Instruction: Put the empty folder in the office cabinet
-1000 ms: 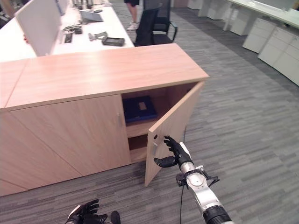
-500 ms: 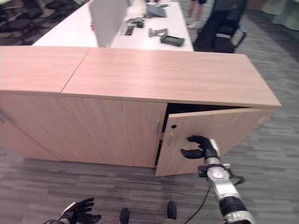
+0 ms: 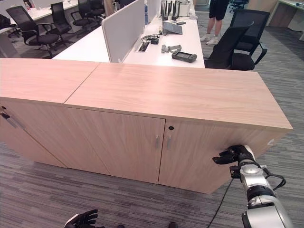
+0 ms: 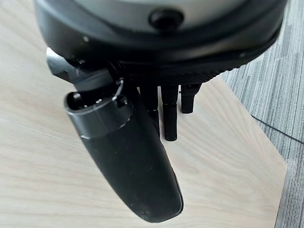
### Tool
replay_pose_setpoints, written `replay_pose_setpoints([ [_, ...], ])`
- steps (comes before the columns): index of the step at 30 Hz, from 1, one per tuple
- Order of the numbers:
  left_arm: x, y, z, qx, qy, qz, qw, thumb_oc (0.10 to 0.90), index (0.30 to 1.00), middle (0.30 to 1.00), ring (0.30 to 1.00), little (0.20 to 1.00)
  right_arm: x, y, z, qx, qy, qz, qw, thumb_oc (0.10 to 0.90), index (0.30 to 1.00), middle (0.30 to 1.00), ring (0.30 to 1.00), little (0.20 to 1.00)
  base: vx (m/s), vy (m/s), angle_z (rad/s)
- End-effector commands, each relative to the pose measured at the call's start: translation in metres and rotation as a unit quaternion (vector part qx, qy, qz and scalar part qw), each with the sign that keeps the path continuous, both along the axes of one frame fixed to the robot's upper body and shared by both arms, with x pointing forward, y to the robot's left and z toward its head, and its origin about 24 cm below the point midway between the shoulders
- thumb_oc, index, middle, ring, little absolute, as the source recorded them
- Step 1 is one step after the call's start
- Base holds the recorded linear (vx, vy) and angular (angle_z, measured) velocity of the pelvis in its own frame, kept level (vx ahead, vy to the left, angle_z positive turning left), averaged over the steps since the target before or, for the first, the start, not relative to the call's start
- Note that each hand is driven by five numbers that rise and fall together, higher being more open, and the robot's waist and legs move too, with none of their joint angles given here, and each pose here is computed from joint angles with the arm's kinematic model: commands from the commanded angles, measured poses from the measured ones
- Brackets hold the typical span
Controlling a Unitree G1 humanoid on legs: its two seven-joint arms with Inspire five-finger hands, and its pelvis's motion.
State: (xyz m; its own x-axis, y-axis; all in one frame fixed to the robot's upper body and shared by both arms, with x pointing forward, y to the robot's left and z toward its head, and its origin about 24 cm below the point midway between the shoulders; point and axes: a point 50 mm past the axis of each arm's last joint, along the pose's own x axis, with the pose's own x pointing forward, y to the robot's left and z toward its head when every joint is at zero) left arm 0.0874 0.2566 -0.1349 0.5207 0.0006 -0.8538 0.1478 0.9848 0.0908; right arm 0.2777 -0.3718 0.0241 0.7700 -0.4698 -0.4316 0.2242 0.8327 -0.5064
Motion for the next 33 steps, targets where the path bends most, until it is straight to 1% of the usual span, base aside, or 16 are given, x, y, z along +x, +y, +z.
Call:
replay_pose_setpoints([
  [1,0.018,0.008,0.007,0.013,-0.025,-0.023,0.999,0.8,0.9,0.9,0.9,0.9,0.049,-0.034,0.165,-0.097,-0.246,-0.056,0.963,0.8,0.9,0.9,0.9,0.9,0.02,-0.074,0.19],
  [3,0.014,0.009,0.004,0.015,-0.016,-0.02,1.0,0.8,0.9,0.9,0.9,0.9,0.051,-0.032,0.164,-0.098,-0.243,-0.051,0.964,0.8,0.9,0.9,0.9,0.9,0.02,-0.047,0.2],
  [6,0.011,0.009,-0.001,0.023,0.003,-0.007,1.0,0.8,0.9,0.9,0.9,0.9,0.06,-0.015,0.156,-0.08,-0.257,-0.03,0.963,0.8,0.9,0.9,0.9,0.9,0.02,-0.046,0.09],
  [8,0.013,0.008,-0.002,0.025,0.003,0.0,1.0,0.8,0.9,0.9,0.9,0.9,0.067,0.002,0.148,-0.058,-0.273,-0.003,0.96,0.8,0.9,0.9,0.9,0.9,0.0,-0.015,-0.14],
  [11,0.01,0.007,-0.004,0.029,0.004,0.015,0.999,0.8,0.9,0.9,0.9,0.9,0.07,0.048,0.112,0.011,-0.295,0.068,0.953,0.8,0.9,0.9,0.9,0.9,-0.02,0.006,0.17],
  [13,0.011,0.008,-0.005,0.032,0.002,0.028,0.999,0.8,0.9,0.9,0.9,0.9,0.057,0.077,0.081,0.056,-0.297,0.108,0.947,0.8,0.9,0.9,0.9,0.9,-0.01,0.01,-0.49],
  [14,0.012,0.009,-0.004,0.034,-0.001,0.033,0.999,0.8,0.9,0.9,0.9,0.9,0.045,0.087,0.065,0.073,-0.292,0.124,0.945,0.8,0.9,0.9,0.9,0.9,0.01,0.003,-0.32],
  [18,0.022,0.009,0.0,0.032,-0.029,0.05,0.998,0.8,0.9,0.9,0.9,0.9,-0.004,0.116,0.013,0.111,-0.24,0.175,0.948,0.8,0.9,0.9,0.9,0.9,-0.01,0.001,0.07],
  [19,0.021,0.009,0.0,0.033,-0.029,0.05,0.998,0.8,0.9,0.9,0.9,0.9,-0.004,0.116,0.013,0.112,-0.239,0.175,0.949,0.8,0.9,0.9,0.9,0.9,-0.01,0.006,-0.24],
  [21,0.024,0.011,0.003,0.038,-0.044,0.058,0.997,0.8,0.9,0.9,0.9,0.9,-0.033,0.132,-0.014,0.133,-0.189,0.207,0.951,0.8,0.9,0.9,0.9,0.9,-0.02,0.02,-0.38],
  [23,0.026,0.013,0.005,0.037,-0.056,0.062,0.996,0.8,0.9,0.9,0.9,0.9,-0.052,0.138,-0.034,0.145,-0.148,0.213,0.955,0.8,0.9,0.9,0.9,0.9,-0.03,0.036,-0.32],
  [24,0.026,0.014,0.007,0.036,-0.062,0.066,0.995,0.8,0.9,0.9,0.9,0.9,-0.06,0.138,-0.042,0.139,-0.126,0.216,0.958,0.8,0.9,0.9,0.9,0.9,-0.02,0.025,-0.64],
  [25,0.026,0.014,0.007,0.036,-0.062,0.066,0.995,0.8,0.9,0.9,0.9,0.9,-0.06,0.138,-0.042,0.139,-0.126,0.216,0.958,0.8,0.9,0.9,0.9,0.9,-0.03,0.049,-0.65],
  [26,0.03,0.017,0.011,0.038,-0.078,0.073,0.993,0.8,0.9,0.9,0.9,0.9,-0.071,0.138,-0.053,0.122,-0.089,0.228,0.962,0.8,0.9,0.9,0.9,0.9,-0.03,0.054,-0.47],
  [31,0.052,-0.02,0.015,0.016,-0.127,0.041,0.991,0.8,0.9,0.9,0.9,0.9,-0.086,0.147,-0.084,0.118,-0.017,0.22,0.968,0.8,0.9,0.9,0.9,0.9,-0.04,0.024,-0.39],
  [33,0.055,-0.022,0.017,0.014,-0.133,0.033,0.99,0.8,0.9,0.9,0.9,0.9,-0.085,0.147,-0.086,0.118,-0.012,0.215,0.969,0.8,0.9,0.9,0.9,0.9,-0.05,0.03,-0.37],
])
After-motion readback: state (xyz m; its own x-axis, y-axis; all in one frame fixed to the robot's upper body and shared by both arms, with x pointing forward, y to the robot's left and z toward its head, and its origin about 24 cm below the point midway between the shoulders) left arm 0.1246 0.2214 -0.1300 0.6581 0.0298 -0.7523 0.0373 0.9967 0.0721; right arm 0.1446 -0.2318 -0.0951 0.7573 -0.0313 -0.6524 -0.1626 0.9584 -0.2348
